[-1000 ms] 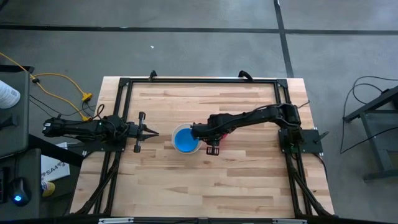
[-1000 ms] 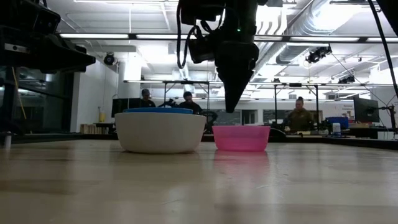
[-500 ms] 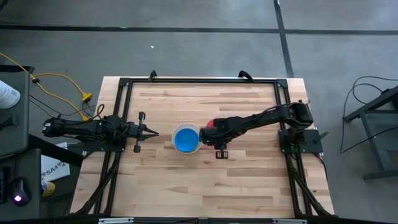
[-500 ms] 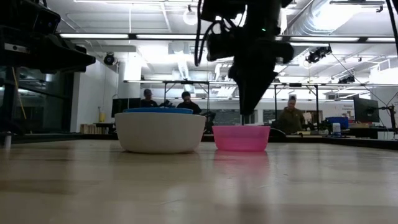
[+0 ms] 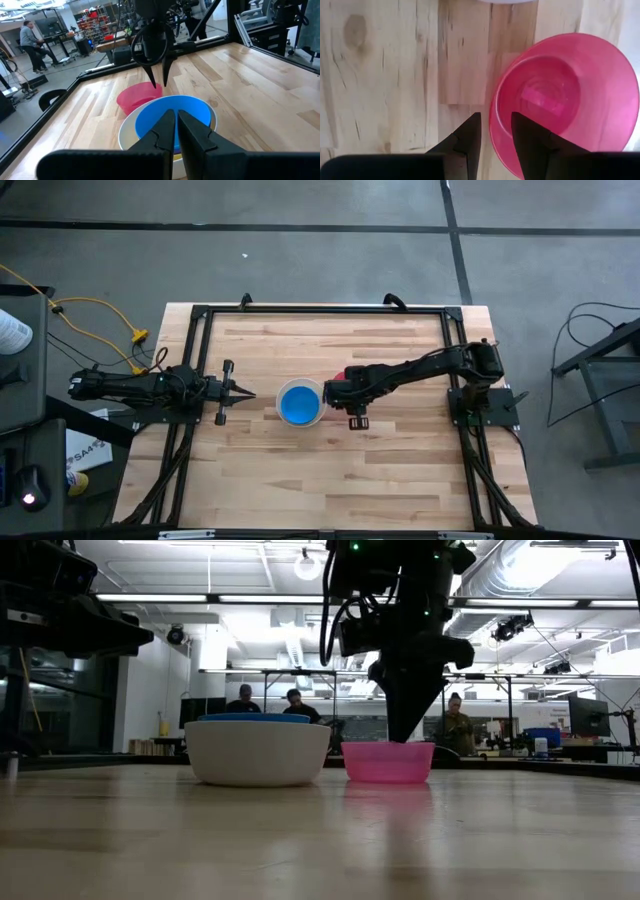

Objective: Nest bowls inside each other
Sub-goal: Stack the red bowl on top of the blue bowl

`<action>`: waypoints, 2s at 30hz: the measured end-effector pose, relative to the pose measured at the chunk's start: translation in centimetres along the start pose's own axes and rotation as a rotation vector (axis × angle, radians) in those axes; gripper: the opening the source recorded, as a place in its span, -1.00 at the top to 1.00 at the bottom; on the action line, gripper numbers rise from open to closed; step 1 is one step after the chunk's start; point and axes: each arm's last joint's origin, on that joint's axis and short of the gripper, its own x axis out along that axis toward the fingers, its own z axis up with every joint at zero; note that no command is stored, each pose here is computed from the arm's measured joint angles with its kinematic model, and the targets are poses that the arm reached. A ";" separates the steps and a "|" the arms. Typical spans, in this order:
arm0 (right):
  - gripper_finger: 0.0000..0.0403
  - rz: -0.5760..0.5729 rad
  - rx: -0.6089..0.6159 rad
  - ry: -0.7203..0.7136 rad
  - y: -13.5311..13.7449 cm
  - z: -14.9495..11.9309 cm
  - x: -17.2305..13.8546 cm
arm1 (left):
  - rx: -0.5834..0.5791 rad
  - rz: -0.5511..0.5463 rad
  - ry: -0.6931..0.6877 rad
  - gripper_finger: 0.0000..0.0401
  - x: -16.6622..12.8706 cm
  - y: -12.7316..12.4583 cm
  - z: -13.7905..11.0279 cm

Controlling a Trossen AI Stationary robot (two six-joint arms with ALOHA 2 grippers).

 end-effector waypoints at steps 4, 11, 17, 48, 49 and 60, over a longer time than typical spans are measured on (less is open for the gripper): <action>0.50 0.000 -0.001 0.000 -0.2 0.0 0.0 | 0.000 0.000 0.000 0.90 0.0 0.0 0.0; 0.50 0.006 0.002 0.001 -0.2 0.0 0.0 | 0.000 0.000 0.000 0.90 0.0 0.0 0.0; 0.50 0.022 0.006 0.025 -0.1 -0.7 0.9 | 0.000 0.000 0.000 0.90 0.0 0.0 0.0; 0.97 0.025 -0.001 0.002 0.0 -0.6 1.1 | 0.000 0.000 0.000 0.90 0.0 0.0 0.0; 0.97 0.025 -0.002 0.002 0.0 -0.6 1.1 | 0.000 0.000 0.000 0.90 0.0 0.0 0.0; 0.98 0.015 -0.046 0.004 -0.1 -0.6 1.1 | 0.000 0.000 0.000 0.90 0.0 0.0 0.0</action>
